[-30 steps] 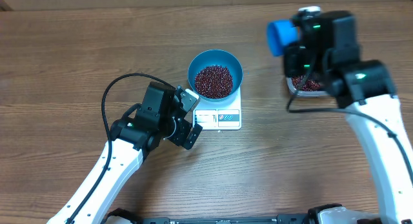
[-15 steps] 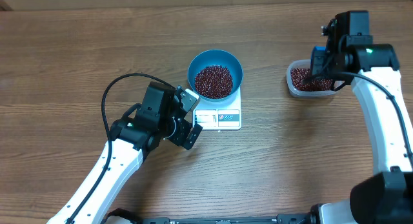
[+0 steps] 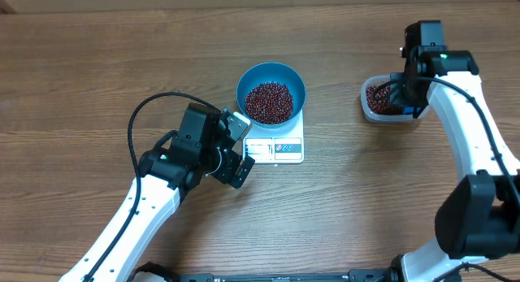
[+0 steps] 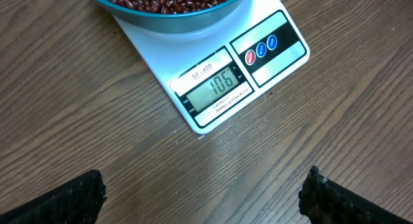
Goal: Scoop item into bowl and weigh 150g on scale
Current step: 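Carry the empty scoop back into the bean tub with the right gripper, then scoop beans from the tub with the right gripper and lift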
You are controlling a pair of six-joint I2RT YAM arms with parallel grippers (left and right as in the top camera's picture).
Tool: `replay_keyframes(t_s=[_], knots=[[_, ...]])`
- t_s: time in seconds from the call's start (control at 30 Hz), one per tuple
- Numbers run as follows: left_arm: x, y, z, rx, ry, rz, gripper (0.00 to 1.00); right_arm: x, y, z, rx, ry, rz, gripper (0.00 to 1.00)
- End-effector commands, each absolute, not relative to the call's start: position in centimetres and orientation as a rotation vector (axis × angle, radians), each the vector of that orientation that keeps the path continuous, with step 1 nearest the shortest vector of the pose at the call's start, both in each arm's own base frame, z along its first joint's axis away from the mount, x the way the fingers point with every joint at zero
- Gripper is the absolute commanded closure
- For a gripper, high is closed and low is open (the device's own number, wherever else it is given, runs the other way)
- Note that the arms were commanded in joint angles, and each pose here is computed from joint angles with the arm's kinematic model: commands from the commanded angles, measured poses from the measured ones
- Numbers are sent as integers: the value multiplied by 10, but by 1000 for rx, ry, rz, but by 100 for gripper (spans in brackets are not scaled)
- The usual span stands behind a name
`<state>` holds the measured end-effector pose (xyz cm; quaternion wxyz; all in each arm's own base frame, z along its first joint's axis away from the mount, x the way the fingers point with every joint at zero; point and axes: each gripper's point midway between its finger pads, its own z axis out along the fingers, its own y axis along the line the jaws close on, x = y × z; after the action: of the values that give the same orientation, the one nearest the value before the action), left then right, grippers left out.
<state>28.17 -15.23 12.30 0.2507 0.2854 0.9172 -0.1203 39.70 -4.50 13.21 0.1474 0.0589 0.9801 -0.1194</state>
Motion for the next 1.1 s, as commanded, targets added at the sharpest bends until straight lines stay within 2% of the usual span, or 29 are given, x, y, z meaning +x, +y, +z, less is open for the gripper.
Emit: replay_keyframes(t_s=[0.0, 0.23, 0.57, 1.07], knots=[[289, -153, 133, 748, 2476, -325, 0, 398, -48, 124, 183, 2827, -379, 96], [289, -153, 133, 748, 2476, -325, 0, 398, -36, 120, 158, 2845, -308, 96], [289, -153, 133, 748, 2476, -325, 1, 378, -23, 90, 127, 2950, -210, 96], [289, -153, 133, 748, 2476, -325, 0, 371, 18, 84, -9, 2990, 137, 96]])
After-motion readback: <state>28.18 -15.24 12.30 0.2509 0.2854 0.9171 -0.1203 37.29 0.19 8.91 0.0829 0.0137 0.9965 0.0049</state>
